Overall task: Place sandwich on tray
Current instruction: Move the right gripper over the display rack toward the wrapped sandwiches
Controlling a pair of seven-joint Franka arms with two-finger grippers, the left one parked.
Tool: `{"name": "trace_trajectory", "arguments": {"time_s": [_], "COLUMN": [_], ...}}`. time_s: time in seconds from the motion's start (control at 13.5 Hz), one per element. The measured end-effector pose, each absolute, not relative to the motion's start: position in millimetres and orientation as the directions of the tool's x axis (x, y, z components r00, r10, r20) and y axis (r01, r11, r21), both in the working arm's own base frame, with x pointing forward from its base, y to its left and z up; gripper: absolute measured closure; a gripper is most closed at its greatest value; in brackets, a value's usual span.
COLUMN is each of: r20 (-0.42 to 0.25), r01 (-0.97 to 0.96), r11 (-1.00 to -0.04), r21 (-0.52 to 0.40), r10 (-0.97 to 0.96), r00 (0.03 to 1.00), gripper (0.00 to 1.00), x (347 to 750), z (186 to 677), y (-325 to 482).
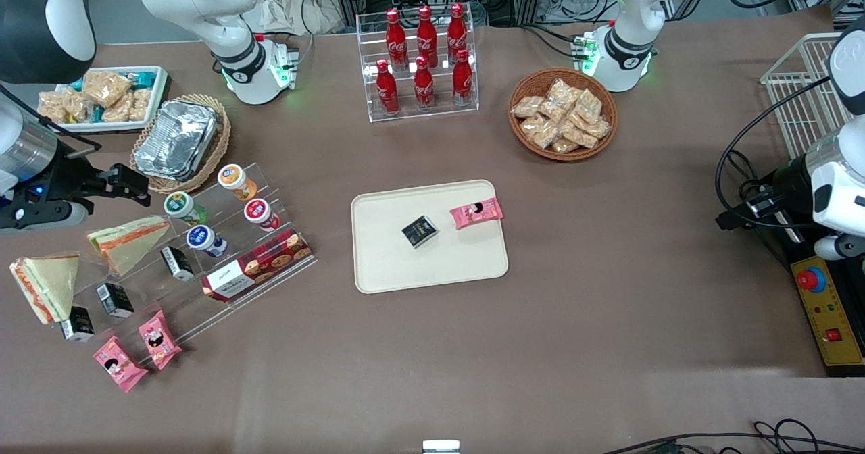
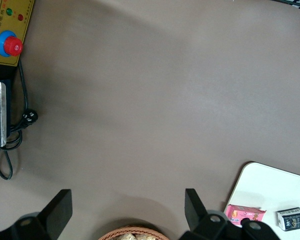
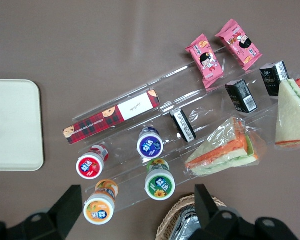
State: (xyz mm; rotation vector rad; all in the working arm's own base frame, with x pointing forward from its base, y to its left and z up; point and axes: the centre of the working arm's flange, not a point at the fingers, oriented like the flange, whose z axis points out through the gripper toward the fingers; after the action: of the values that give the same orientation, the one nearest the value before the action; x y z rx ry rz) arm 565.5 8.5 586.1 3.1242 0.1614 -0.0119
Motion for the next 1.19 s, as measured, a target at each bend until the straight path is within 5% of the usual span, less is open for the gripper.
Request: {"name": "trace_trajectory", "arguments": {"time_s": [1.19], "r20": [0.0], "r01": [0.228], "r11": [-0.972], "r21": [0.056], "r10": [0.228], "r00": [0.974], "gripper": [0.0], "x": [594.7], "z": [582.8], "y": [-108.7]}}
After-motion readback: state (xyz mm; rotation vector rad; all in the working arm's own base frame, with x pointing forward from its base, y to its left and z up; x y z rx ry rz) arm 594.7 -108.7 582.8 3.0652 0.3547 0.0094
